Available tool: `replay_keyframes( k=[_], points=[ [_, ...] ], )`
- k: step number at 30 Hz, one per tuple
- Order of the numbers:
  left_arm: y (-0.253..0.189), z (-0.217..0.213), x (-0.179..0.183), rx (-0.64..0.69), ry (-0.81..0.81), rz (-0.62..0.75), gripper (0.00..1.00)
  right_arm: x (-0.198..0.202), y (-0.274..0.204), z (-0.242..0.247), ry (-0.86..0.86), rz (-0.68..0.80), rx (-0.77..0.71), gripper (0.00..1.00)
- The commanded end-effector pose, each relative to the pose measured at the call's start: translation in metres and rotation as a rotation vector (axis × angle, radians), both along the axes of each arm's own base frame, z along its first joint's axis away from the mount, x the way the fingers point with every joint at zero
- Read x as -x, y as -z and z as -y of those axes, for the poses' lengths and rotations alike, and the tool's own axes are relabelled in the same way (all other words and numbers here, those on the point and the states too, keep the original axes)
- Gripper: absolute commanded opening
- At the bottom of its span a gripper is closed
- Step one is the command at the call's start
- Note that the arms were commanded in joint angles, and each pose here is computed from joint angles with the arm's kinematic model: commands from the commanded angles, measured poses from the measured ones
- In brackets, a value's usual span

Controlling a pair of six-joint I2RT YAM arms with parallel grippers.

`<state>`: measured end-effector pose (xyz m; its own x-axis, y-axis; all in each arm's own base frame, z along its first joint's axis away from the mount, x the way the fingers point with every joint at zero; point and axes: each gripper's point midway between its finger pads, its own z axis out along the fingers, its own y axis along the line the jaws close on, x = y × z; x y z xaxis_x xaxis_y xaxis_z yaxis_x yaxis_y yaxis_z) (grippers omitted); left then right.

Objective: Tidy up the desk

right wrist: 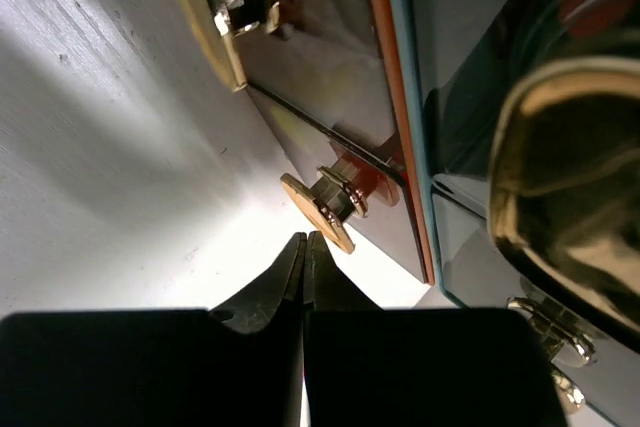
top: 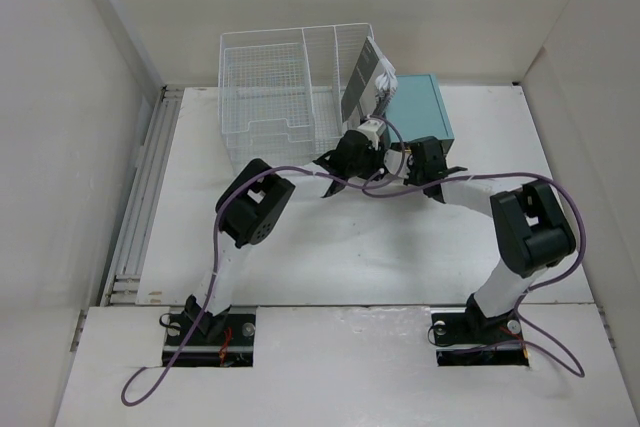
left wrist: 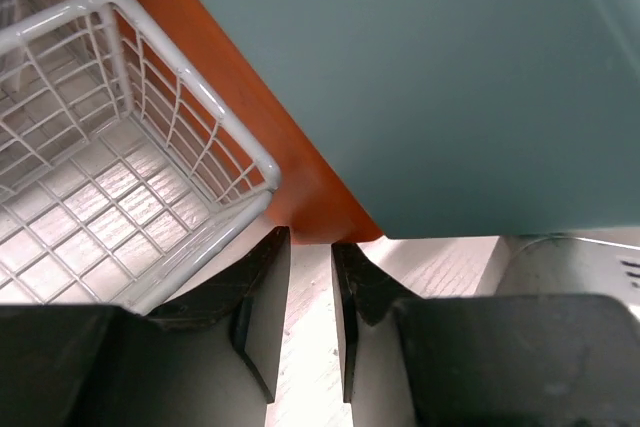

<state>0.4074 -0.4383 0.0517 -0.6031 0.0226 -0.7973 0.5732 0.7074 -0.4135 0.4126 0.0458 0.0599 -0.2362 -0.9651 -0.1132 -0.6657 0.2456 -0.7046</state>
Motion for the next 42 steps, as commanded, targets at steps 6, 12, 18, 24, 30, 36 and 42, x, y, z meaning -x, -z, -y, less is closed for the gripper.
replay_keyframes(
  k=[6, 12, 18, 24, 30, 36, 42],
  points=[
    [-0.104, 0.028, 0.005, 0.191, 0.092, 0.187, 0.21, -0.040, -0.041, -0.009, 0.094, 0.213, -0.059, 0.00],
    [-0.100, 0.029, 0.010, 0.194, 0.108, 0.169, 0.22, -0.016, -0.060, -0.021, -0.030, 0.192, -0.145, 0.00],
    [-0.108, 0.031, 0.013, 0.211, 0.128, 0.178, 0.22, 0.029, -0.046, -0.026, -0.132, -0.053, -0.224, 0.00],
    [-0.104, 0.028, 0.021, 0.207, 0.146, 0.163, 0.22, 0.060, -0.042, -0.010, -0.131, -0.192, -0.296, 0.00],
    [-0.115, 0.021, 0.032, 0.200, 0.152, 0.189, 0.23, 0.080, -0.066, 0.004, -0.123, -0.185, -0.423, 0.00],
    [-0.116, 0.022, 0.056, 0.198, 0.189, 0.177, 0.26, 0.091, -0.094, 0.017, -0.058, -0.121, -0.489, 0.00],
    [-0.111, 0.011, 0.089, 0.200, 0.223, 0.138, 0.31, 0.105, -0.111, 0.016, -0.066, -0.109, -0.546, 0.00]
  ],
)
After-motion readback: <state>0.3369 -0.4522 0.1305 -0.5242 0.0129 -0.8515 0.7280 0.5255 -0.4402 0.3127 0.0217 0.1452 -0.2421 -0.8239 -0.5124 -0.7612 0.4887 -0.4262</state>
